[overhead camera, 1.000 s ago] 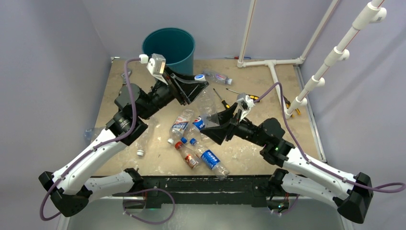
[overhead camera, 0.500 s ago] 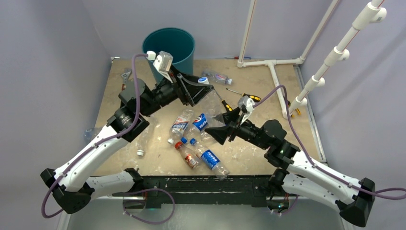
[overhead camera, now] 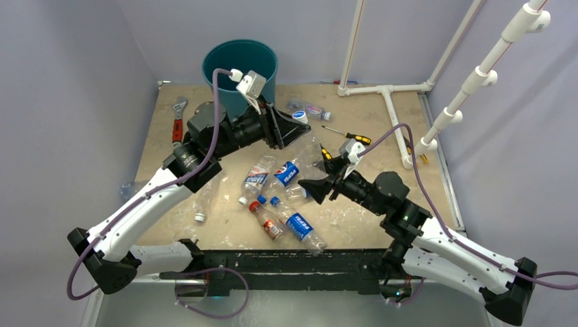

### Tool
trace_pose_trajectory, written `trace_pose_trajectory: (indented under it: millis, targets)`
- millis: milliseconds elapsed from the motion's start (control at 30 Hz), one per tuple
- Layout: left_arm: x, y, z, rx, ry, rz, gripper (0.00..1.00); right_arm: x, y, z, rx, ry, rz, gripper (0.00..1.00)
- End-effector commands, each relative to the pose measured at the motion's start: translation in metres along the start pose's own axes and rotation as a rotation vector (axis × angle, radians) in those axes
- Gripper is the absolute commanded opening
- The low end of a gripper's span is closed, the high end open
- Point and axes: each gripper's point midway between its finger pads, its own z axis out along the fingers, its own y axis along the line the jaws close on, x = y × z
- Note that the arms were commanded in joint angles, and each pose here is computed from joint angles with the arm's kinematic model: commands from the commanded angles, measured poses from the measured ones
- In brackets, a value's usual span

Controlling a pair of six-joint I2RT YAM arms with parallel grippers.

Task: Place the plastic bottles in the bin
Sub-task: Pick up the plastic bottle from the corner of the board.

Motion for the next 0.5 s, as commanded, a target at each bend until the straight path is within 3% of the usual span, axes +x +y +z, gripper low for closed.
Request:
trace_pose_trajectory:
  millis: [0,133,233,300,467]
  targets:
    - [-0.0183,-0.0214,-0.0039,0.066,-0.027,-0.011,0.39,-0.0291,-0.0003,-0.0015,0.012,-0.077,-0.033,0.44]
    - [-0.0182,-0.0221,-0.0048,0.072,-0.035,-0.012,0.38,-0.0281,0.0012,-0.0006,0.003,-0.074,-0.032,0.43]
    - [-0.0221,-0.0234,-0.0065,0.073,-0.052,-0.009,0.6,-0.0265,0.001,0.0007,0.003,-0.067,-0.037,0.44]
    - [-0.0251,-0.0232,-0.0061,0.07,-0.066,-0.009,0.65,-0.0255,0.0006,0.0019,0.004,-0.063,-0.039,0.43]
    - [-0.0245,-0.0256,-0.0001,0.092,-0.057,-0.009,0.5,-0.0249,0.0003,0.0031,0.005,-0.061,-0.039,0.43]
